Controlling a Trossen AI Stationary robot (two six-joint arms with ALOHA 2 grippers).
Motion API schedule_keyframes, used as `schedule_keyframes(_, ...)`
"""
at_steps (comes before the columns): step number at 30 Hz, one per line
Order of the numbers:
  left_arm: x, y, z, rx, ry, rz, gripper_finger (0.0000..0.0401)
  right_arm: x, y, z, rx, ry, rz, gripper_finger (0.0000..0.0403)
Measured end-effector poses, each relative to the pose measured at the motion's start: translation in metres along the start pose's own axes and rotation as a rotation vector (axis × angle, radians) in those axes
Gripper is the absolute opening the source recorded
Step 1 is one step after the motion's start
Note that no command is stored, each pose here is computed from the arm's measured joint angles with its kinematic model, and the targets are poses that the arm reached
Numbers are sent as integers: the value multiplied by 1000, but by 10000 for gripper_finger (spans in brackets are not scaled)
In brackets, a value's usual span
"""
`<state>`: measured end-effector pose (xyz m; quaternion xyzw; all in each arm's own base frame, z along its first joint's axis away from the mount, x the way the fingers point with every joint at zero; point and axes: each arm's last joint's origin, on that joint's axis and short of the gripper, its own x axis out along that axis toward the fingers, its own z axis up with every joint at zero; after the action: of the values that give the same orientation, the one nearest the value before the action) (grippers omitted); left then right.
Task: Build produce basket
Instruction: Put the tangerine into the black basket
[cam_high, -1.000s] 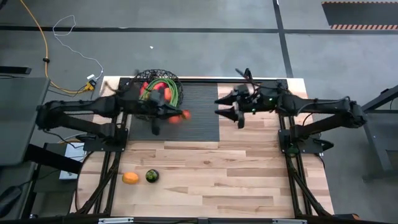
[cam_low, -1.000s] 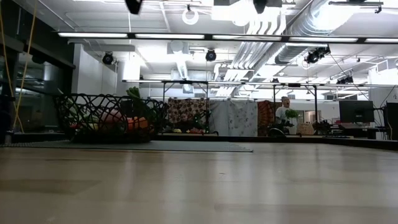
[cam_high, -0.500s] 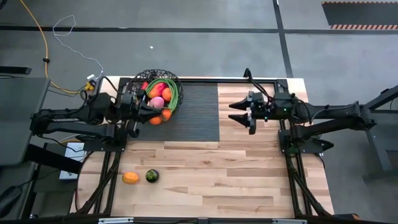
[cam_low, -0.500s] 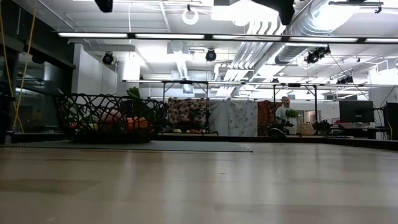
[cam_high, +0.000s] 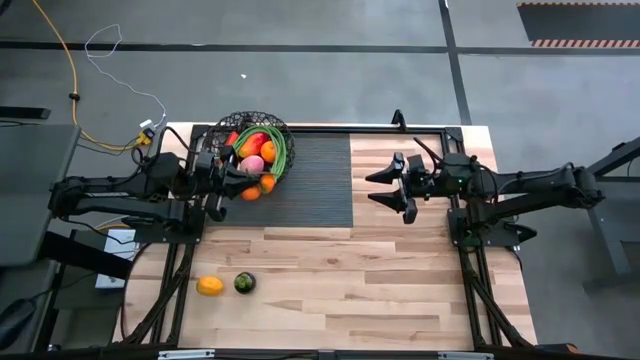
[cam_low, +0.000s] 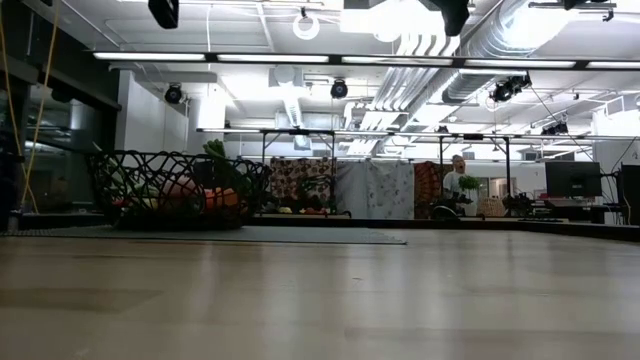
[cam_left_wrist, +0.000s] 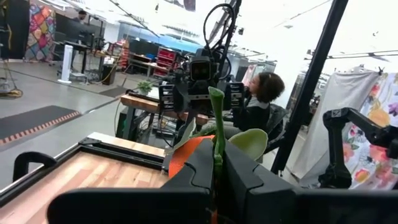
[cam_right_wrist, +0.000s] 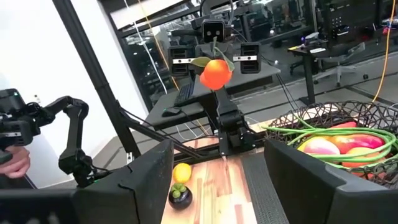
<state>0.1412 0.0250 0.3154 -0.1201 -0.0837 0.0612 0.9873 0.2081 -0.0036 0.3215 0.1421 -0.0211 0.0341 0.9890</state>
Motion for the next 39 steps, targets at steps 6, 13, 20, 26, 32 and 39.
schedule_keyframes(6,2,1,-1,-35,0,27,0,0,0,0,-1,0,0,243)
schedule_keyframes(13,16,13,30,70,-122,348,0,0,0,0,2,4,2,243)
schedule_keyframes(20,23,59,38,92,275,626,0,0,-1,-2,27,27,-7,243)
schedule_keyframes(26,16,101,-2,-12,583,689,0,0,-2,-6,31,62,-18,243)
schedule_keyframes(32,6,121,-42,-155,756,800,0,0,-2,-6,34,64,-19,243)
schedule_keyframes(39,5,130,-71,-236,835,819,0,0,-3,-6,34,60,-34,243)
